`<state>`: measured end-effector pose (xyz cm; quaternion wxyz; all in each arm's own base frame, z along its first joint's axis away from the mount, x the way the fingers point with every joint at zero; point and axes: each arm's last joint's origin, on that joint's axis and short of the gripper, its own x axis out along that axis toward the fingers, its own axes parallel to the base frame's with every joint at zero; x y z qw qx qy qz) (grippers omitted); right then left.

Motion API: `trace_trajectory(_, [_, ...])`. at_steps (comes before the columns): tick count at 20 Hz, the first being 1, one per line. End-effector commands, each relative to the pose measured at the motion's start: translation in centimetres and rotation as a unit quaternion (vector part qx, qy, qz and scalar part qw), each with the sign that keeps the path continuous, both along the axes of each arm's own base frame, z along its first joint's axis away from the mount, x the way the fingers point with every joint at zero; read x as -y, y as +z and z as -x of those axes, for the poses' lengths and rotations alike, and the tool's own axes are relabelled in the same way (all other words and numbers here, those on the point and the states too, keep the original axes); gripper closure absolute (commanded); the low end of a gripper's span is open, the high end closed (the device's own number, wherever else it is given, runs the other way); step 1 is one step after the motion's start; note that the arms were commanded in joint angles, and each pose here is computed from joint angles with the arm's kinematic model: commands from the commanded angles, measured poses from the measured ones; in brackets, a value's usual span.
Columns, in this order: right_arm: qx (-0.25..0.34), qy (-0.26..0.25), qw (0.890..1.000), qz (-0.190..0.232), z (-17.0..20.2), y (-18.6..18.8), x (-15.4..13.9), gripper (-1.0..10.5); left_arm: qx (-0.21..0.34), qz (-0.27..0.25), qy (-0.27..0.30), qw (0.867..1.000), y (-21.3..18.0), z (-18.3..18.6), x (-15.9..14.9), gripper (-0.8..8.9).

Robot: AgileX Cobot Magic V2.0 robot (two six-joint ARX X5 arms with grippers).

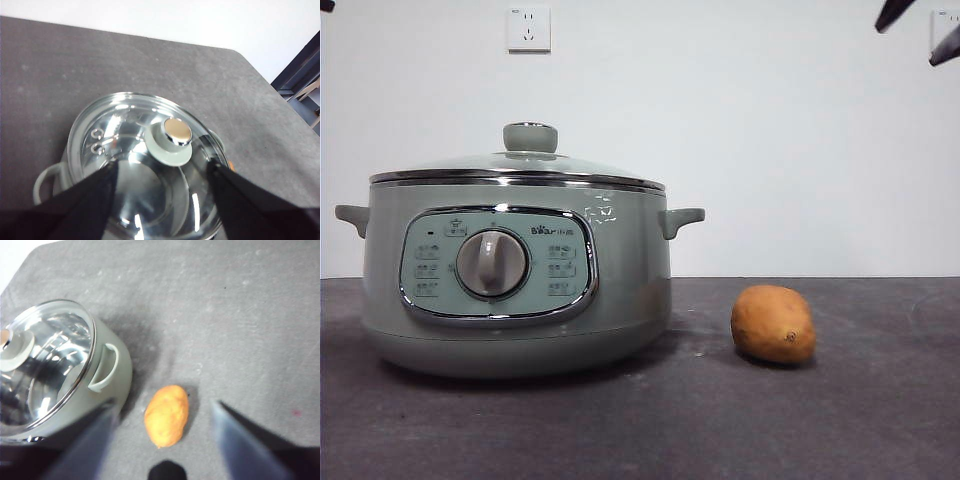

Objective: Pick up the potato,open the lid,put the potato in the pot,close the lid

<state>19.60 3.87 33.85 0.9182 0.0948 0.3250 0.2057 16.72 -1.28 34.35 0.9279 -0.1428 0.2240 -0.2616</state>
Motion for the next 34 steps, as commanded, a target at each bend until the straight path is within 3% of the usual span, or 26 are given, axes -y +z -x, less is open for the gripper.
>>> trace_trajectory(1, [-0.006, 0.025, 1.0, 0.008, -0.7, -0.1, -1.3, 4.4, 0.019, -0.001, -0.013, 1.0, 0.3, -0.2, 0.4, 4.92])
trace_trajectory(8, [-0.075, 0.009, 0.989, 0.127, -5.7, -3.6, -8.6, 4.4, 0.037, 0.009, -0.037, 0.999, 0.9, -0.3, 1.3, 4.93])
trace_trajectory(14, [-0.178, 0.0, 0.973, 0.15, -10.4, -11.4, -11.3, 4.4, 0.03, 0.009, -0.045, 0.999, 0.8, -0.2, 1.6, 4.94])
trace_trajectory(20, [-0.242, 0.008, 0.956, 0.163, -12.1, -16.9, -12.3, 4.5, 0.027, 0.008, -0.044, 0.999, 0.7, -0.2, 1.6, 4.94])
trace_trajectory(21, [-0.248, 0.007, 0.954, 0.166, -12.2, -17.3, -12.3, 4.8, 0.027, 0.008, -0.043, 0.999, 0.7, -0.2, 1.6, 4.94])
trace_trajectory(24, [-0.258, 0.006, 0.951, 0.169, -12.1, -17.4, -12.3, 8.3, 0.025, 0.002, -0.03, 0.999, 0.7, -0.2, 1.5, 4.94])
trace_trajectory(29, [-0.276, 0.002, 0.944, 0.18, -11.8, -17.6, -11.9, 8.7, 0.026, -0.002, -0.021, 0.999, 0.6, -0.3, 1.5, 4.94])
trace_trajectory(30, [-0.276, 0.002, 0.944, 0.181, -11.7, -17.6, -11.9, 9.5, 0.025, -0.002, -0.021, 0.999, 0.6, -0.3, 1.5, 4.95])
trace_trajectory(34, [-0.237, 0.004, 0.957, 0.168, -10.9, -14.2, -11.5, 9.6, 0.022, -0.002, -0.021, 1.0, 0.5, -0.5, 1.5, 4.94])
